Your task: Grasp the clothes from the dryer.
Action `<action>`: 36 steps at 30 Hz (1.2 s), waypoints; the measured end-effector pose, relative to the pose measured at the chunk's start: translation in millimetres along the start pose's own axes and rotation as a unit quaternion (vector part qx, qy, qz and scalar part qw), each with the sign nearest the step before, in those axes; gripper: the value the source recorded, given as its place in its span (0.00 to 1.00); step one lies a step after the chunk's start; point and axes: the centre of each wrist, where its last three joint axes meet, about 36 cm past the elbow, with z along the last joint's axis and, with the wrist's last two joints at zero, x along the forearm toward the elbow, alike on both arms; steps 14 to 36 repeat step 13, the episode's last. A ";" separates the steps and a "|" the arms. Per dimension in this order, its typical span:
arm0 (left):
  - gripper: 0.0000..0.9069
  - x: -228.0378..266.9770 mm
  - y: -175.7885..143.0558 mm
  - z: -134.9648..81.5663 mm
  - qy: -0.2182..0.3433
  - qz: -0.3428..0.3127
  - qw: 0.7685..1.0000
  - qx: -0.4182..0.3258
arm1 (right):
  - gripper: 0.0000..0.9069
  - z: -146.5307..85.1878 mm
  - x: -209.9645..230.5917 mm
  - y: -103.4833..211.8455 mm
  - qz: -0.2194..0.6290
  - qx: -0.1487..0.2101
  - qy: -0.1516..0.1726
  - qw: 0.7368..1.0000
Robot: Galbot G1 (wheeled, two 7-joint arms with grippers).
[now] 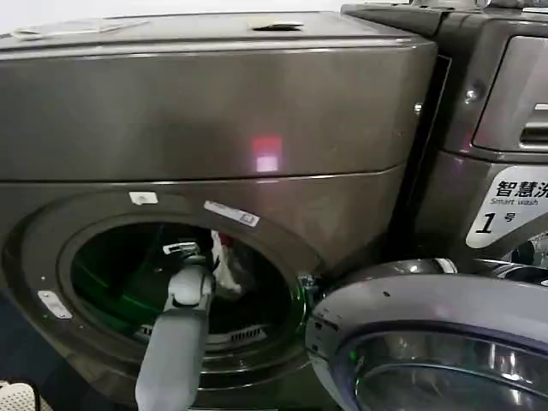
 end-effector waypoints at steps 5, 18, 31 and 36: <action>0.00 0.0 1.2 -0.5 0.007 0.000 1.000 -0.004 | 1.00 -1.7 0.0 -2.3 0.002 0.002 -0.001 1.000; 0.00 -0.1 2.0 -0.6 0.015 0.006 1.000 -0.005 | 1.00 -5.2 -0.4 -5.6 0.004 0.006 -0.003 1.000; 0.00 -0.1 2.0 -0.6 0.015 0.006 1.000 -0.005 | 1.00 -5.2 -0.4 -5.6 0.004 0.006 -0.003 1.000; 0.00 -0.1 2.0 -0.6 0.015 0.006 1.000 -0.005 | 1.00 -5.2 -0.4 -5.6 0.004 0.006 -0.003 1.000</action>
